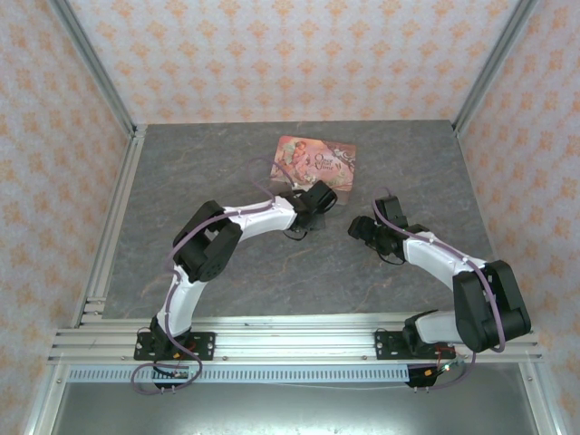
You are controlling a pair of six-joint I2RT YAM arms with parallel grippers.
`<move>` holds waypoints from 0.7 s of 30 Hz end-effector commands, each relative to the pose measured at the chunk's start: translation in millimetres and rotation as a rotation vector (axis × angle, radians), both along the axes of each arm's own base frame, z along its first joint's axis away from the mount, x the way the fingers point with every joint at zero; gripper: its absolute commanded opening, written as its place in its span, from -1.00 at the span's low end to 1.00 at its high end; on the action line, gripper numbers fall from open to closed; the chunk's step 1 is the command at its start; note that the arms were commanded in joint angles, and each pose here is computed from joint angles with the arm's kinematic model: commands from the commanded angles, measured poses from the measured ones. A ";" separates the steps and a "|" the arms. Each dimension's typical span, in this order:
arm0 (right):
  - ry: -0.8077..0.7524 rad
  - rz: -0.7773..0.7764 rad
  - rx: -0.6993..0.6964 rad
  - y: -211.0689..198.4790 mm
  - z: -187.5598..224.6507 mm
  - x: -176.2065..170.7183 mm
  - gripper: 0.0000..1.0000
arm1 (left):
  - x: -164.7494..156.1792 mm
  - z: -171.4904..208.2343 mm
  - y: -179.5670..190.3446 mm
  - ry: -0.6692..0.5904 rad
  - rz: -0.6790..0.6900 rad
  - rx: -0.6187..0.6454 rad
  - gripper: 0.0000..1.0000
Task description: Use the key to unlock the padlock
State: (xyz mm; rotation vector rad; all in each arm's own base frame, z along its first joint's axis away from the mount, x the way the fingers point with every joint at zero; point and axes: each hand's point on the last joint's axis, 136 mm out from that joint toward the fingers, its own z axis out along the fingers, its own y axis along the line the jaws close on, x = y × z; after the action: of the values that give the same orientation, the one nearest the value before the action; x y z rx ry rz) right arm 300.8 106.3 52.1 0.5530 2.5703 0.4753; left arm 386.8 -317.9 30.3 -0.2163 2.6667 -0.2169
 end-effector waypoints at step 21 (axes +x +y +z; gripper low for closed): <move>0.000 0.018 -0.019 -1.1 1.4 -5.1 0.42 | 3.2 -11.6 9.9 0.004 0.004 0.095 -0.43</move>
State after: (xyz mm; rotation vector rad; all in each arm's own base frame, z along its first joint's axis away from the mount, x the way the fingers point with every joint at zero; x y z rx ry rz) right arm 300.8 106.3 52.4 0.5472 2.5704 0.4747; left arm 383.2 -314.9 24.7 -0.1989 2.6785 -0.1544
